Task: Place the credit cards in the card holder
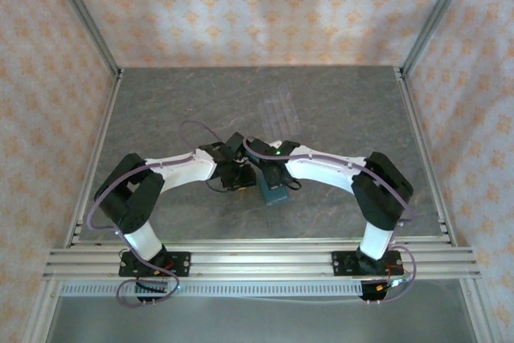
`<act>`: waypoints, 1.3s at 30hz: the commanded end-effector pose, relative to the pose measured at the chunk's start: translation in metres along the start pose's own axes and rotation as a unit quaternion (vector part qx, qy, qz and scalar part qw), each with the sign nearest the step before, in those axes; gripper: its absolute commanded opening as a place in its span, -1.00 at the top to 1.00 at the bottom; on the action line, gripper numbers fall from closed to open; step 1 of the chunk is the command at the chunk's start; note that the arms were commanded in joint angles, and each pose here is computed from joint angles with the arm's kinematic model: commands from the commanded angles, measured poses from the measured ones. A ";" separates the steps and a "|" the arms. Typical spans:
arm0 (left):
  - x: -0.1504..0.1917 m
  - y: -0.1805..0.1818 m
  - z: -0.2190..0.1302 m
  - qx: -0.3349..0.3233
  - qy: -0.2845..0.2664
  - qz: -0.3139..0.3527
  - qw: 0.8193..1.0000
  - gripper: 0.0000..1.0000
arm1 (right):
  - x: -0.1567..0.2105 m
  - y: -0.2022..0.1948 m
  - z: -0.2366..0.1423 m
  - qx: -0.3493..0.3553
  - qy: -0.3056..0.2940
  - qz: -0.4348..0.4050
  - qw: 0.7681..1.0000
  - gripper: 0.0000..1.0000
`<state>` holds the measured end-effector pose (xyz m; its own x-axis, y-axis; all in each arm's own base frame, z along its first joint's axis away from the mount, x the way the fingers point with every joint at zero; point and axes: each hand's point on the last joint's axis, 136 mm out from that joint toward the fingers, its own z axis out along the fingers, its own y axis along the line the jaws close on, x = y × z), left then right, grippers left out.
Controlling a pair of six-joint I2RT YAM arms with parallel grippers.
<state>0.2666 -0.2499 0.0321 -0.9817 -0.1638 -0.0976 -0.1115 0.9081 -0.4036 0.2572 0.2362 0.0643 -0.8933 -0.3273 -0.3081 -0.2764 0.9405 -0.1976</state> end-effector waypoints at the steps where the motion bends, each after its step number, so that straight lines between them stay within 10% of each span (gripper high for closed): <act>1: 0.001 -0.018 0.005 0.008 0.001 0.027 1.000 0.41 | 0.001 0.000 -0.007 -0.023 -0.005 0.021 1.000 1.00; 39: 0.019 -0.029 0.035 -0.021 0.027 0.062 0.997 0.41 | -0.001 0.022 0.014 -0.269 0.039 0.223 0.936 1.00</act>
<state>0.2692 -0.2900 0.0248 -0.9888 -0.0742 -0.1295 -0.0186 0.9220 -0.3867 0.2578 0.2485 0.0450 -0.9789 0.0895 -0.1838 0.0098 0.9187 0.3949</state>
